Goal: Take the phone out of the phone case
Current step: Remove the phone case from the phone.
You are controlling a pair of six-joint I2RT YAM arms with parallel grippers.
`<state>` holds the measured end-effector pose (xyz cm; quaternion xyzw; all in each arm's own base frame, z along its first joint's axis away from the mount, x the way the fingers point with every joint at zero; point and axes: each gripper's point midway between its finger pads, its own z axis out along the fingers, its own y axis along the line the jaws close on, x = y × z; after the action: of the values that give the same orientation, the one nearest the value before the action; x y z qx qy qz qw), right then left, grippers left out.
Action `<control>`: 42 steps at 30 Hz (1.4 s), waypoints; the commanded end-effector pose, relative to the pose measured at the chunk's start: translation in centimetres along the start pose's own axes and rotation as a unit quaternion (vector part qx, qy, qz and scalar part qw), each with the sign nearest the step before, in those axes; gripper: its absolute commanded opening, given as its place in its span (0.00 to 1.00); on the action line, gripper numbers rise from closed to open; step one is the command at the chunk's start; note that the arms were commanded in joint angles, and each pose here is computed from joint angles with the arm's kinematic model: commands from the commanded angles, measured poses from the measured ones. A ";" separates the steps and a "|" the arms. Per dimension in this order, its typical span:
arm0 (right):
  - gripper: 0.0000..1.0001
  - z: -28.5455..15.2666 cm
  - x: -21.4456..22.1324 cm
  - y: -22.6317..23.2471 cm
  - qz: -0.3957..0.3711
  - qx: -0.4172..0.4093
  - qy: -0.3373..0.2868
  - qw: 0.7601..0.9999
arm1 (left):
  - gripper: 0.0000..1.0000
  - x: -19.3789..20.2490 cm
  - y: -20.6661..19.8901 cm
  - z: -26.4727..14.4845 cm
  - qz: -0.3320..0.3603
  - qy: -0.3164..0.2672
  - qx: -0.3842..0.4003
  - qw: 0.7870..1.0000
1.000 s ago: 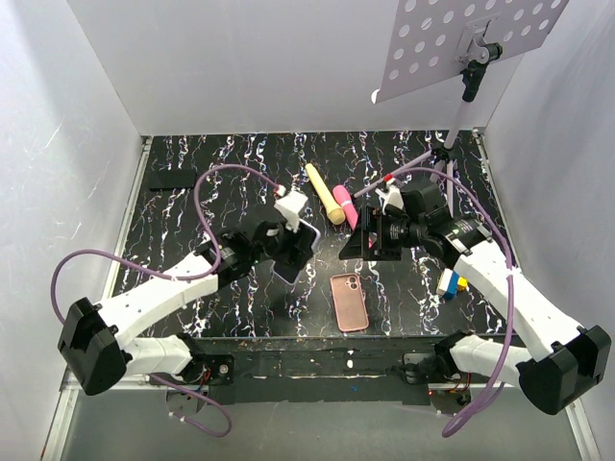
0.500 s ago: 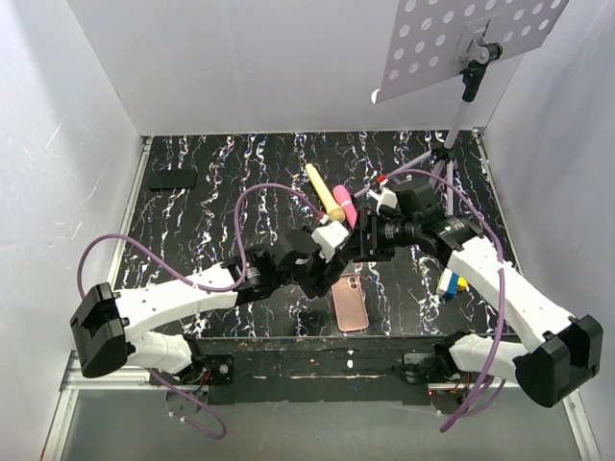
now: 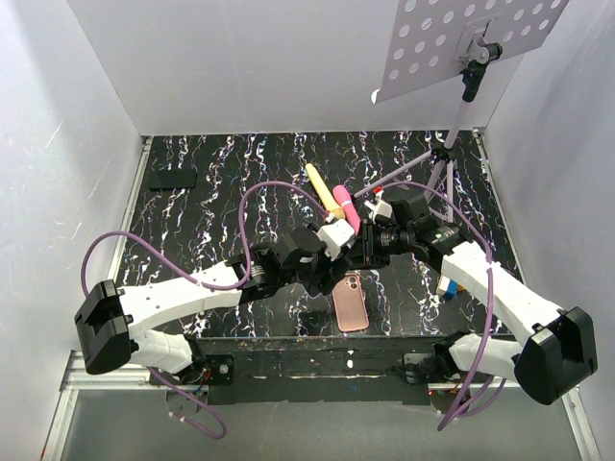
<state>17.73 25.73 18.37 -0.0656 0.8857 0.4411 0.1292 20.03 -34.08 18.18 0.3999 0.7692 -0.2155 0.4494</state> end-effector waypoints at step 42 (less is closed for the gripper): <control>0.01 -10.5 -2.2 11.7 -0.140 -0.276 -0.089 0.947 | 0.61 -4.5 5.3 -11.7 -0.422 -0.241 0.132 0.864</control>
<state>16.03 23.85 31.27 -0.1274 0.7519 0.6041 0.2313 19.24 -25.20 27.34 0.0684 0.7238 -0.5459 0.4165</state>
